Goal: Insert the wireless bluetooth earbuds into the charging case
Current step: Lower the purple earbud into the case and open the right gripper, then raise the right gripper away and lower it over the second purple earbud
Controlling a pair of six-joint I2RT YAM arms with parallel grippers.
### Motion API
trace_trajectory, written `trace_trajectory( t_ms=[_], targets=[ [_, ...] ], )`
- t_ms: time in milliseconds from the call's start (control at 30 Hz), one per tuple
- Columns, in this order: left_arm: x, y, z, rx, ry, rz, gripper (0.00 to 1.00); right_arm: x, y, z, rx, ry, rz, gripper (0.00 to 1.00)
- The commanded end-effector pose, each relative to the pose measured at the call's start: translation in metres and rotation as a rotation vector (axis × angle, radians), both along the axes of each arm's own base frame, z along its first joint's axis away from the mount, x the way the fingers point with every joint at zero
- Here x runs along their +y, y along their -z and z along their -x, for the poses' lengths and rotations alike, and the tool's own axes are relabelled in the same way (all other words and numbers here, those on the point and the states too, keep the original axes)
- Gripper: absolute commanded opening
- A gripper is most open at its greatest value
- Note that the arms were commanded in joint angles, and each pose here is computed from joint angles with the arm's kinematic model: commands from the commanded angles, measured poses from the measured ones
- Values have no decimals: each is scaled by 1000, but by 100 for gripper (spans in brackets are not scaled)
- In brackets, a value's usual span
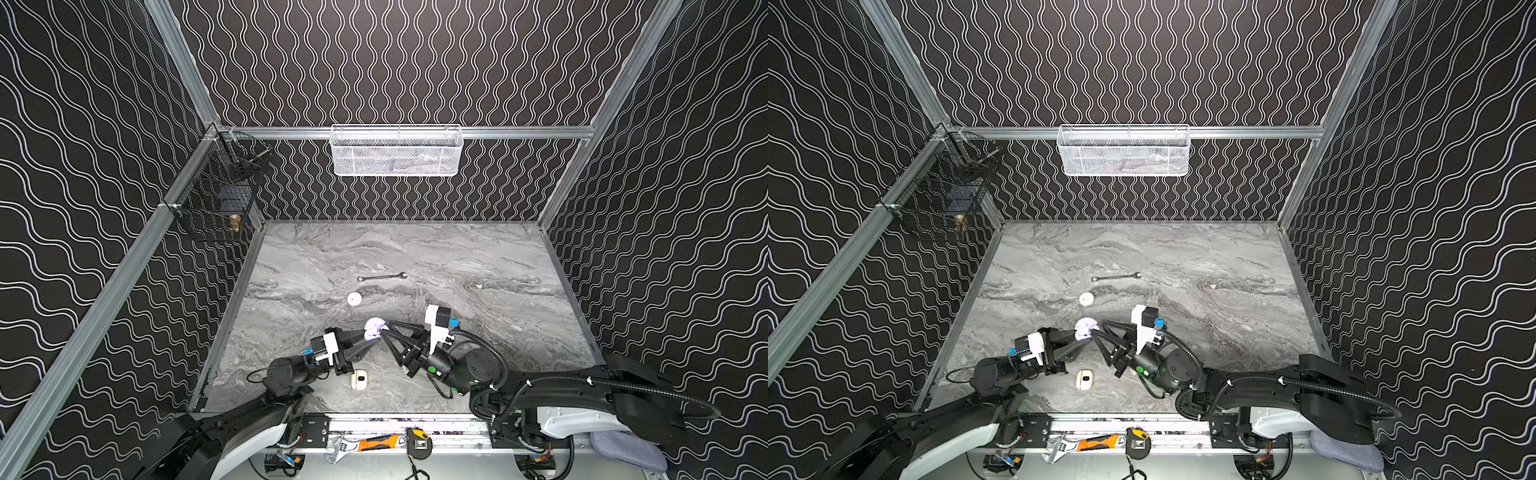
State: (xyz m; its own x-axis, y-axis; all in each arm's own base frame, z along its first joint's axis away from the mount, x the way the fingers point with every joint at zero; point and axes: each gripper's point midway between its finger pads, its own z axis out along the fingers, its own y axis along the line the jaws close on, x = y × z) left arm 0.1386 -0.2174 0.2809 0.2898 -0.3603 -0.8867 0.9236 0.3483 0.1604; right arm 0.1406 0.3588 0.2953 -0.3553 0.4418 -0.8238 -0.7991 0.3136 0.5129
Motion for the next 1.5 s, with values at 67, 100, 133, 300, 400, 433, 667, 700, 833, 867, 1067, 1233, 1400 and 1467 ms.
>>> trace_trajectory(
  t_ms=[67,100,133,300,400,433,667,700,833,867,1067,1233,1400,1467],
  targets=[
    [2,-3,6,-22,14,16,0,-10,-3,-2,-10,34,18,47],
    [3,-3,6,-22,11,17,0,-12,-5,-1,-14,32,15,48],
    [3,-3,6,-21,11,16,0,-13,-7,1,-18,27,14,49],
    [3,-3,5,-19,7,18,0,-17,-17,9,-29,-13,11,52],
    [3,-2,4,-15,4,18,0,-11,-24,11,-24,-36,24,43],
    [3,-2,4,-13,3,17,0,-9,-25,10,-16,-36,33,38],
    [3,-2,3,-12,2,16,0,5,-21,5,19,-32,97,24],
    [3,-2,3,-11,2,17,0,7,-20,5,21,-33,103,23],
    [2,-1,3,-9,2,15,0,12,-18,5,25,-41,117,20],
    [2,-1,3,-10,1,14,0,13,-18,5,24,-44,117,19],
    [1,-1,3,-8,8,9,0,14,-18,8,10,-56,127,11],
    [1,-1,3,-9,9,10,0,3,-17,3,17,-14,131,21],
    [0,3,-3,13,-11,-2,0,-26,-20,-9,42,100,163,33],
    [-1,7,-5,23,-19,-12,0,-50,-10,-24,124,221,196,35]
  ],
)
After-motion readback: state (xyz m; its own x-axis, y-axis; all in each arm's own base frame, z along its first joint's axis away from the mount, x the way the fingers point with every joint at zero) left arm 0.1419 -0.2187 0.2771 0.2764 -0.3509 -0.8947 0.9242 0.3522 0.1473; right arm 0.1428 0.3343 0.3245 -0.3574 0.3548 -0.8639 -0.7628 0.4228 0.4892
